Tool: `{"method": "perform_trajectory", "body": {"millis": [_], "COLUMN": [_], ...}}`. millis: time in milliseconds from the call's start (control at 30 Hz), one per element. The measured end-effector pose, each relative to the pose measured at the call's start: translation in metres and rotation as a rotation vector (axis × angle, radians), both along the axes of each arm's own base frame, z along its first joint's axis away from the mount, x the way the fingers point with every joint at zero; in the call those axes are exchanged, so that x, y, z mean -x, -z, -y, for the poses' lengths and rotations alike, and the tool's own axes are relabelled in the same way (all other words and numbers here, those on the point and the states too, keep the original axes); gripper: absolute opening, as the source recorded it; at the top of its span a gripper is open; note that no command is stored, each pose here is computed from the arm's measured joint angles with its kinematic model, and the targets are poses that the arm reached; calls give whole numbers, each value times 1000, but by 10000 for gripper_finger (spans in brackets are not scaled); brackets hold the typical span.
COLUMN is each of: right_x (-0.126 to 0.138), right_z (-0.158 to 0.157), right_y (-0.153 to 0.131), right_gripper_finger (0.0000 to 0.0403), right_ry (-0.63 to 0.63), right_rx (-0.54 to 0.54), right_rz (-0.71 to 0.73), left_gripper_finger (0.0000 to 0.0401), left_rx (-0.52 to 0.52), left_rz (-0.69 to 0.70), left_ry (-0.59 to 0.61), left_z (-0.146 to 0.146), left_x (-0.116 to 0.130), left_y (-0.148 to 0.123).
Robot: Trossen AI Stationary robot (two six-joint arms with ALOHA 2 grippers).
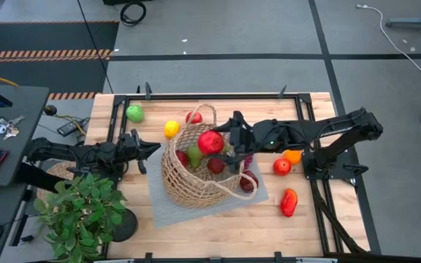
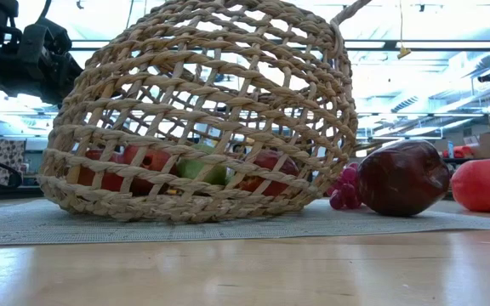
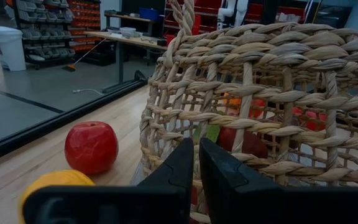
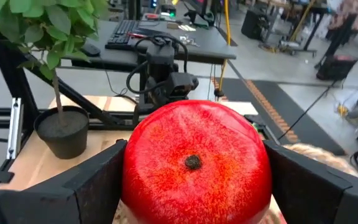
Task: Build produce basket
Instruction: Put the red apple into the basket
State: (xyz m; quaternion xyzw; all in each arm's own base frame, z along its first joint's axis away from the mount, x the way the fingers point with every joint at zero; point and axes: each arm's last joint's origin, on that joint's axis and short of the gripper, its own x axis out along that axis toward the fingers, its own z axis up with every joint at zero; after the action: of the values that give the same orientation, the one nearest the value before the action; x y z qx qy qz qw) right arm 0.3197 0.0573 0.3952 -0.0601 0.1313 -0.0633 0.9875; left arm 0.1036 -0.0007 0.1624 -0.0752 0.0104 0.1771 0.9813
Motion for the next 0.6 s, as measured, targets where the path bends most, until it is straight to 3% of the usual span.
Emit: {"method": "perform_trajectory", "body": {"millis": [600], "right_x": [11], "right_z": [-6], "right_y": [5], "right_gripper_finger": [351], "right_ry": [-286], "right_rx": [727], "right_rz": [-177], "left_gripper_finger": [33], "left_rx": [0], "left_rz": [0], "left_ry": [0], "left_z": [0], "left_x": [0], "left_y": [0]}}
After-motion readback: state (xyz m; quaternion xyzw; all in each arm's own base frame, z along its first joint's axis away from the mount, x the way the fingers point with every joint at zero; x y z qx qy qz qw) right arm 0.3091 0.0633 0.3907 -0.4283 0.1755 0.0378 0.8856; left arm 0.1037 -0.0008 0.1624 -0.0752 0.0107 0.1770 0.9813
